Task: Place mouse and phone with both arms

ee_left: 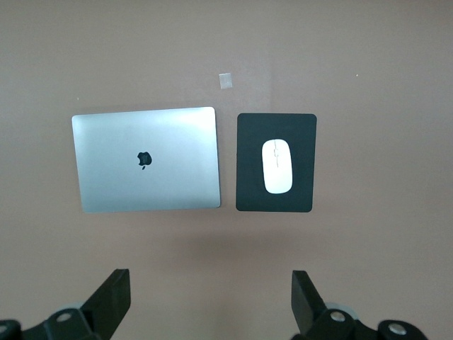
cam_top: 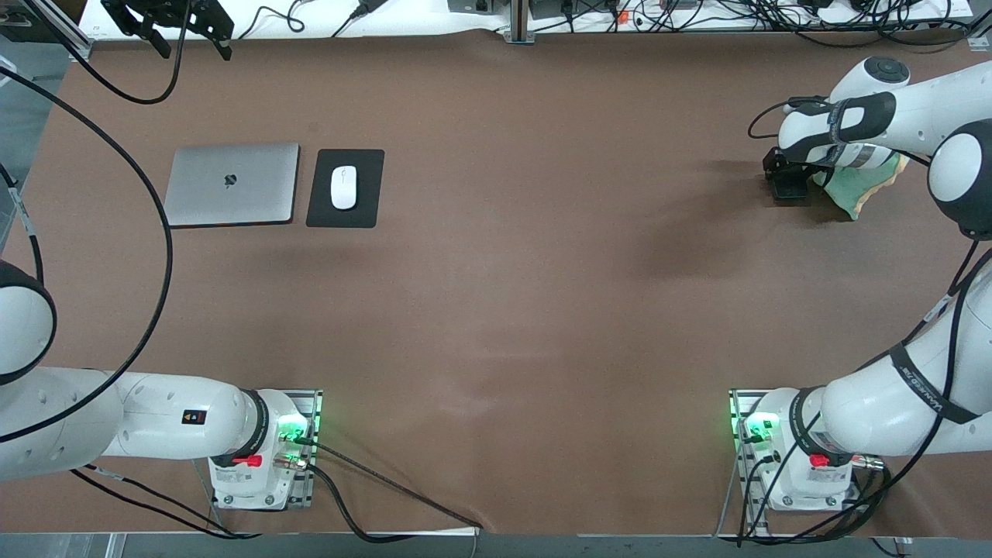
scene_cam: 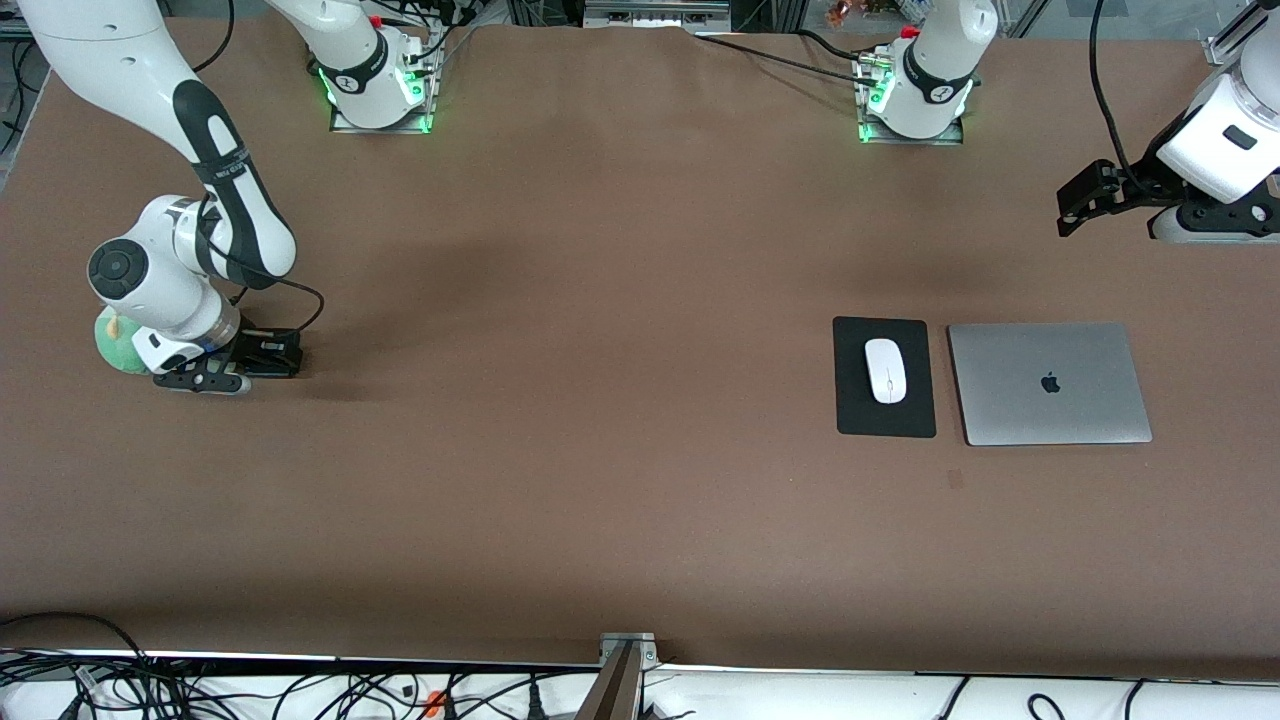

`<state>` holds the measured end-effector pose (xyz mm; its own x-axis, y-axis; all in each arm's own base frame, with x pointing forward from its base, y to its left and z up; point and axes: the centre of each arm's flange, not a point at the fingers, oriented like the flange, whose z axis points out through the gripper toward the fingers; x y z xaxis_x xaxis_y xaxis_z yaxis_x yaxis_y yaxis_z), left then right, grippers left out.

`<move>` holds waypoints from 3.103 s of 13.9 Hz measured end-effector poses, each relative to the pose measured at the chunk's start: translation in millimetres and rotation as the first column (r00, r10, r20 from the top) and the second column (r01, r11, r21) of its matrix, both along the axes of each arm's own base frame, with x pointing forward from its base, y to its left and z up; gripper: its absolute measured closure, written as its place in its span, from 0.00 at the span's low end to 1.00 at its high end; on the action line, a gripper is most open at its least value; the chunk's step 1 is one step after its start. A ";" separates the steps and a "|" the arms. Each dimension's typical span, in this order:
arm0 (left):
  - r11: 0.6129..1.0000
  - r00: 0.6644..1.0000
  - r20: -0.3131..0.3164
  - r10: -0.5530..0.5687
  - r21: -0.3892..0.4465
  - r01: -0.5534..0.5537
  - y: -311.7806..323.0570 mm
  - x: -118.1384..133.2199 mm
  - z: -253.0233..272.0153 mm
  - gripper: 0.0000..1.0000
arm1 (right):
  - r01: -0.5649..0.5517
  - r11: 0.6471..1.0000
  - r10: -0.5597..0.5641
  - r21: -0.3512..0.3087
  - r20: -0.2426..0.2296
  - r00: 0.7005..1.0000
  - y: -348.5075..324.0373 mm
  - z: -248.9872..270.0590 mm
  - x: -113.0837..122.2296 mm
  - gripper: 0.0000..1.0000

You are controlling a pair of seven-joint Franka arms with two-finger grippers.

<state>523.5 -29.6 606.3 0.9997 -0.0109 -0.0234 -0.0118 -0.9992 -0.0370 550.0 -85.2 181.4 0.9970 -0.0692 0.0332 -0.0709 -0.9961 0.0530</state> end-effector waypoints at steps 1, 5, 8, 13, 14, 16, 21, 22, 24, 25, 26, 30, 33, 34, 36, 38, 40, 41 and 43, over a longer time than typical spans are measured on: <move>1.000 1.000 0.000 -0.001 0.000 0.001 -0.5 0.0 0.0 0.00 | 0.013 1.000 -0.013 0.006 -0.001 1.000 -0.3 -3.8 -0.8 0.18; 1.000 1.000 0.000 -0.006 0.000 0.006 -3.0 -0.2 0.4 0.00 | 0.021 1.000 -0.021 0.012 0.004 1.000 1.7 -6.7 -0.3 0.14; 1.000 1.000 0.000 -0.006 0.000 0.006 -3.1 -0.2 0.4 0.00 | 0.011 1.000 -0.011 0.020 0.004 1.000 8.1 -0.6 4.6 0.00; 1.000 1.000 0.000 -0.006 0.000 0.006 -3.1 -0.2 0.5 0.00 | 0.027 0.990 -0.006 0.137 -0.148 0.989 25.0 98.5 44.5 0.00; 1.000 1.000 0.001 -0.006 0.000 0.006 -3.1 -0.2 0.6 0.00 | 0.022 0.987 0.005 0.160 -0.164 0.986 28.6 133.5 50.3 0.00; 1.000 1.000 0.001 -0.006 0.000 0.006 -3.1 -0.2 0.7 0.00 | 0.002 0.981 0.035 0.196 -0.184 0.982 35.7 206.0 51.5 0.00; 1.000 1.000 0.001 -0.005 0.000 0.005 -2.5 -0.1 1.0 0.00 | -0.057 0.980 0.089 0.191 -0.163 0.983 40.1 339.6 13.7 0.00; 1.000 1.000 0.001 -0.005 0.000 0.005 -2.4 -0.1 1.0 0.00 | -0.060 0.984 0.090 0.169 -0.178 0.980 37.2 355.2 3.9 0.00; 1.000 1.000 0.001 -0.005 0.000 0.005 -2.3 -0.1 1.0 0.00 | -0.063 0.991 0.085 0.116 -0.194 0.977 30.9 384.0 -8.3 0.00; 1.000 1.000 0.001 -0.005 0.000 0.005 -2.3 -0.1 1.0 0.00 | -0.065 0.993 0.083 0.100 -0.188 0.979 29.0 396.7 -11.3 0.00; 1.000 1.000 0.001 -0.005 0.000 0.005 -2.3 -0.1 1.0 0.00 | -0.067 0.994 0.082 0.092 -0.181 0.980 28.1 409.5 -15.3 0.00; 1.000 1.000 0.002 -0.005 0.000 0.005 -2.3 -0.1 1.1 0.00 | -0.071 0.994 0.083 0.089 -0.145 0.986 26.8 446.4 -37.0 0.00; 1.000 1.000 0.001 -0.005 0.000 0.005 -2.2 -0.2 1.0 0.00 | -0.072 0.993 0.083 0.090 -0.129 0.988 26.6 457.9 -45.1 0.00; 1.000 1.000 0.000 -0.005 0.000 0.005 -2.2 -0.3 1.0 0.00 | -0.071 0.993 0.083 0.090 -0.130 0.988 26.6 457.7 -45.0 0.00; 1.000 1.000 0.000 -0.005 0.000 0.005 -2.2 -0.3 0.9 0.00 | -0.068 0.994 0.080 0.090 -0.134 0.988 25.9 455.6 -43.9 0.00; 1.000 1.000 -0.001 -0.005 0.000 0.005 -2.2 -0.4 0.9 0.00 | -0.061 0.994 0.074 0.089 -0.142 0.987 24.5 450.8 -41.0 0.00; 1.000 1.000 -0.001 -0.004 0.000 0.004 -2.2 -0.4 0.9 0.00 | -0.062 0.994 0.074 0.088 -0.149 0.986 25.1 446.4 -36.9 0.00; 1.000 1.000 -0.001 -0.004 0.000 0.004 -2.2 -0.4 0.9 0.00 | -0.063 0.994 0.076 0.088 -0.151 0.986 25.9 445.4 -35.4 0.00; 1.000 1.000 -0.001 -0.004 0.001 0.004 -2.3 -0.4 0.9 0.00 | -0.066 0.994 0.078 0.087 -0.152 0.985 27.5 444.7 -33.6 0.00</move>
